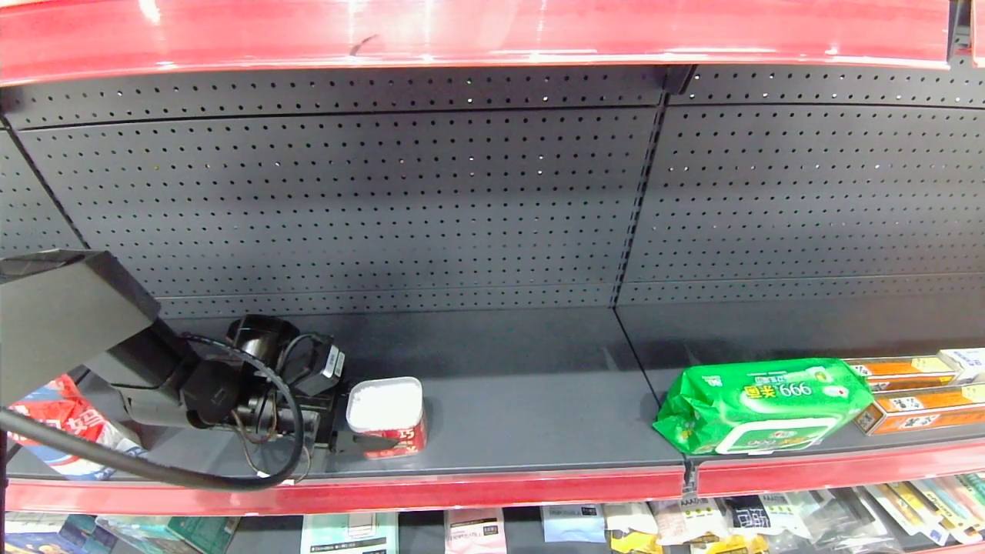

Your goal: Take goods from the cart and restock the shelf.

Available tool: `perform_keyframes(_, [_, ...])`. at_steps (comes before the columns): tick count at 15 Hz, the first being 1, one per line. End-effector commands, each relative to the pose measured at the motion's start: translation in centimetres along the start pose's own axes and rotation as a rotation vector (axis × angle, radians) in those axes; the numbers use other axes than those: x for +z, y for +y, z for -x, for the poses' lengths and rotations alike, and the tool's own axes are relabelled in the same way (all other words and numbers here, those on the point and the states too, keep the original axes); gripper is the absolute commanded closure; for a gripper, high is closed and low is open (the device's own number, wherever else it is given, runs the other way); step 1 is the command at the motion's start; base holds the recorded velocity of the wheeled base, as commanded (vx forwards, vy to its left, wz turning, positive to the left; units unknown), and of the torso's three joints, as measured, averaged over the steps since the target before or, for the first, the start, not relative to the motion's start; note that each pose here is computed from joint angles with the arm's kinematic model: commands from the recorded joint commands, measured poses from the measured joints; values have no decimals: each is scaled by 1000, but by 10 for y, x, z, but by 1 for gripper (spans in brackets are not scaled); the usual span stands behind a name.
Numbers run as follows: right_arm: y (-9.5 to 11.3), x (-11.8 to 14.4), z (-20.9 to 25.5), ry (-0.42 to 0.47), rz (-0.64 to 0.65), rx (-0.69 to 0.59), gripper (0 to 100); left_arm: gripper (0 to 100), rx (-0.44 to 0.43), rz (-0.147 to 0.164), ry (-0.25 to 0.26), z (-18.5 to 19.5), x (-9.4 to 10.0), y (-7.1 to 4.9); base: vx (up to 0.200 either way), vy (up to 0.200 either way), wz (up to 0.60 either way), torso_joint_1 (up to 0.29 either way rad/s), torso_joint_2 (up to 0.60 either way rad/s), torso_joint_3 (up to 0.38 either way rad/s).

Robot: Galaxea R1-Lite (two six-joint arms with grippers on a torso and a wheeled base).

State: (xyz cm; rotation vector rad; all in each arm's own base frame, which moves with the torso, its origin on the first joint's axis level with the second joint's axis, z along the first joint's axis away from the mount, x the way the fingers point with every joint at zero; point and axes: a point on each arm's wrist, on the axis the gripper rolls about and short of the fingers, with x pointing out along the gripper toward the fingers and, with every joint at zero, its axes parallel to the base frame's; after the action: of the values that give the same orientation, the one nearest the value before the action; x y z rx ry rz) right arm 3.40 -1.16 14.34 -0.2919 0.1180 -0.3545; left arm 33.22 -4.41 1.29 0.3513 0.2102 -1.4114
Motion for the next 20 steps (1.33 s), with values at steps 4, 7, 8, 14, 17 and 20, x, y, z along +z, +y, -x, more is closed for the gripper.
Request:
perform_keyframes(4, [0, 0, 0, 2, 6, -2, 100, 100, 8, -21, -6, 1, 4, 4, 0, 0, 0, 0, 0, 0])
perform_keyframes(7, [0, 0, 0, 1, 6, -6, 100, 100, 12, -27, -7, 2, 6, 4, 0, 0, 0, 0, 0, 0])
perform_keyframes(8, [0, 0, 0, 1, 6, -6, 100, 100, 12, -19, -5, 3, 6, 4, 0, 0, 0, 0, 0, 0])
perform_keyframes(14, [-1, 1, 0, -2, 5, -8, 100, 100, -2, 11, 2, 6, 10, -3, 0, 0, 0, 0, 0, 0])
perform_keyframes(17, [-1, 1, 0, -1, 6, -8, 100, 100, -4, 17, 3, 6, 8, -3, 0, 0, 0, 0, 0, 0])
perform_keyframes(20, [0, 1, 0, 2, 4, -7, 100, 100, -12, 25, 6, 3, 5, -4, 0, 0, 0, 0, 0, 0])
